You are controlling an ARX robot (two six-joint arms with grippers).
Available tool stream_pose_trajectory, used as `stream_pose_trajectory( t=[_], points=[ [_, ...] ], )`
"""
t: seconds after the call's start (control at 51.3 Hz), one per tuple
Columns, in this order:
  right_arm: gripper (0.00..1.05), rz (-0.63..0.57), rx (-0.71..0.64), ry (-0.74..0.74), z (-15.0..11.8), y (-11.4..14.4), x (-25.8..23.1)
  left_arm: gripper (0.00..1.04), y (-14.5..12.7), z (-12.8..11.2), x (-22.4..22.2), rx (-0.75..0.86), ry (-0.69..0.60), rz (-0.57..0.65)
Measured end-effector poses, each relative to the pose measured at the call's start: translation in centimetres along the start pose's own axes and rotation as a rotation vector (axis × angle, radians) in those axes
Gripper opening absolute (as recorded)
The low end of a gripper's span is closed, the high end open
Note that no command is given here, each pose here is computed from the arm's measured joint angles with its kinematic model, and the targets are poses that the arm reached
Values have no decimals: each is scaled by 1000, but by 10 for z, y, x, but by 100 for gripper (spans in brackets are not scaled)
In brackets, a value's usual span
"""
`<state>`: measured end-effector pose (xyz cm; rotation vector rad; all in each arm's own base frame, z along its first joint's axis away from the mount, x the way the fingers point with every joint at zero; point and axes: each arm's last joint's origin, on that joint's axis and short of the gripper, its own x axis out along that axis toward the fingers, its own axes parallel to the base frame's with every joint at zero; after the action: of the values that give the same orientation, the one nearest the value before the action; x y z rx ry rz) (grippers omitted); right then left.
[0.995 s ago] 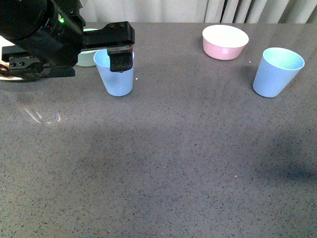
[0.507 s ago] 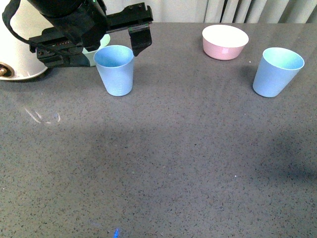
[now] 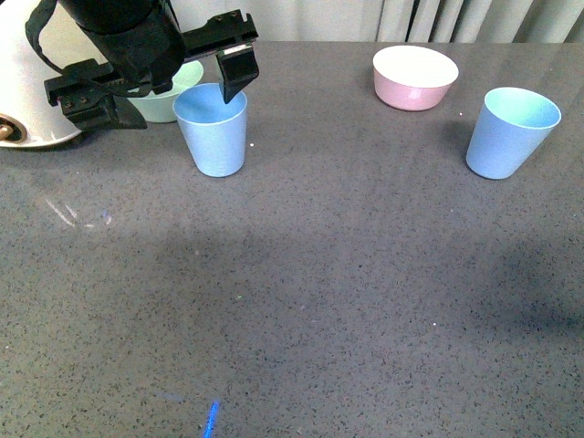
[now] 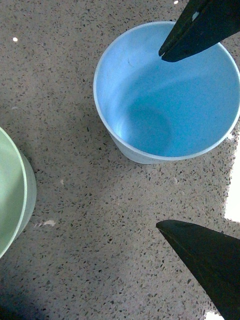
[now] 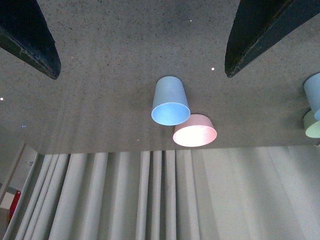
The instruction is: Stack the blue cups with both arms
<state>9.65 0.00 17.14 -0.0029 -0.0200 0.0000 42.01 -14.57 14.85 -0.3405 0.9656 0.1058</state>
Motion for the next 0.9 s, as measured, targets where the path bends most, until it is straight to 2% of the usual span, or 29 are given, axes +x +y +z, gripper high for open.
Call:
stream_pose_trajectory(
  t=[0.117,0.371,0.683,0.897],
  points=[
    [96,0,0,0,0,0,0,93,-1,-4,6,-11,17,25],
    [96,0,0,0,0,0,0,61,-6,-12,8,-19,32,40],
    [96,0,0,0,0,0,0,2,-22,-28,-5,-3,98,21],
    [96,0,0,0,0,0,0,2,-39,-44,-25,47,115,-25]
  ],
)
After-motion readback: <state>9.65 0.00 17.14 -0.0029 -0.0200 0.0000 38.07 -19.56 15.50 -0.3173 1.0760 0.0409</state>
